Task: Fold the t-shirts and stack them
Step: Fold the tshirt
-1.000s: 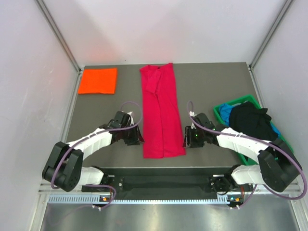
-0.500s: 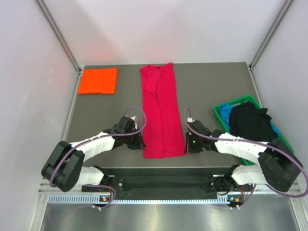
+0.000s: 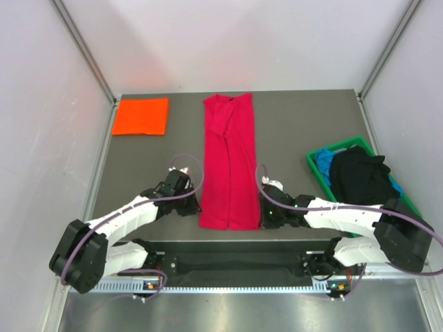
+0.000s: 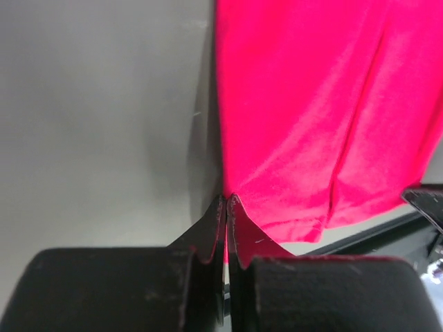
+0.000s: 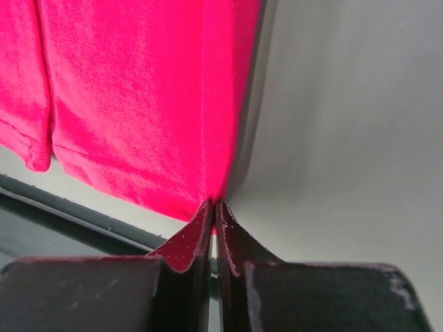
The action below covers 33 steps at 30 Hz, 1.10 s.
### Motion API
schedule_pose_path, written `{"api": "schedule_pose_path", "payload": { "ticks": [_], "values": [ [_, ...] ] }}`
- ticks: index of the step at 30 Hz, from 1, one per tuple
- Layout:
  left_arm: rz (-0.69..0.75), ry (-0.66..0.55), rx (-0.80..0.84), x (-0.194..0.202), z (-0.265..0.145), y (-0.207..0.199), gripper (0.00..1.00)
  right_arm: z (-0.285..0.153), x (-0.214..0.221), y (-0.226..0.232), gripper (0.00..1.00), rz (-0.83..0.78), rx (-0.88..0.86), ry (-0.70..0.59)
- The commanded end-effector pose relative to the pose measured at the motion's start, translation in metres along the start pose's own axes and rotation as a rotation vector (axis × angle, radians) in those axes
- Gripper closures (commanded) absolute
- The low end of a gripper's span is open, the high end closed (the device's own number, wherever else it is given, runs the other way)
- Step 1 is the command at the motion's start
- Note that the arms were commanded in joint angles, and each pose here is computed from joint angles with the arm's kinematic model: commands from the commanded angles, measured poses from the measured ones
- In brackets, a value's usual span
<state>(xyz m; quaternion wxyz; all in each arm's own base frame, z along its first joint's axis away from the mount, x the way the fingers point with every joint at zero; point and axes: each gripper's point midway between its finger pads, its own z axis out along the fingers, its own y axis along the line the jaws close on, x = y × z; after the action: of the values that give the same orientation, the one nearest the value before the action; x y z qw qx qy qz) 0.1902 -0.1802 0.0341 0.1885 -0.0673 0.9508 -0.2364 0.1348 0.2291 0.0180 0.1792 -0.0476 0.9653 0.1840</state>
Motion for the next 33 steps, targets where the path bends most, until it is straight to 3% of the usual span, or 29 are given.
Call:
{"api": "schedule_pose_path", "payload": {
  "ticks": [1, 2, 3, 7, 12, 16, 20, 21, 26, 33],
  "values": [
    [-0.013, 0.008, -0.089, 0.007, -0.003, 0.019, 1.0, -0.001, 0.002, 0.004, 0.92, 0.042, 0.016, -0.021],
    [-0.018, 0.011, -0.088, 0.008, -0.003, 0.019, 0.98, -0.002, 0.001, 0.006, 0.91, 0.042, 0.019, -0.025],
    [-0.024, 0.012, -0.086, 0.009, -0.003, 0.019, 0.88, -0.004, 0.0, 0.007, 0.89, 0.038, 0.019, -0.031],
    [-0.038, -0.009, -0.077, 0.006, -0.01, 0.016, 0.75, -0.017, -0.01, 0.004, 0.69, 0.031, 0.069, -0.053],
    [-0.023, -0.08, -0.02, -0.017, -0.03, -0.008, 0.67, -0.038, -0.046, 0.009, 0.66, -0.004, 0.108, -0.139],
    [0.038, -0.238, 0.076, -0.072, -0.053, -0.045, 0.62, -0.054, -0.116, 0.035, 0.63, -0.04, 0.114, -0.25],
    [-0.025, -0.379, 0.124, -0.151, -0.065, -0.05, 0.62, -0.064, -0.164, 0.044, 0.63, -0.067, 0.145, -0.31],
    [-0.044, -0.367, 0.201, -0.161, -0.067, -0.061, 0.62, -0.066, -0.173, 0.04, 0.63, -0.073, 0.158, -0.322],
    [-0.078, -0.559, 0.314, -0.261, -0.067, -0.078, 0.59, -0.08, -0.2, 0.027, 0.62, -0.056, 0.121, -0.395],
    [-0.093, -0.602, 0.41, -0.341, -0.018, -0.102, 0.56, -0.087, -0.212, 0.011, 0.6, -0.057, 0.032, -0.438]
  ]
}}
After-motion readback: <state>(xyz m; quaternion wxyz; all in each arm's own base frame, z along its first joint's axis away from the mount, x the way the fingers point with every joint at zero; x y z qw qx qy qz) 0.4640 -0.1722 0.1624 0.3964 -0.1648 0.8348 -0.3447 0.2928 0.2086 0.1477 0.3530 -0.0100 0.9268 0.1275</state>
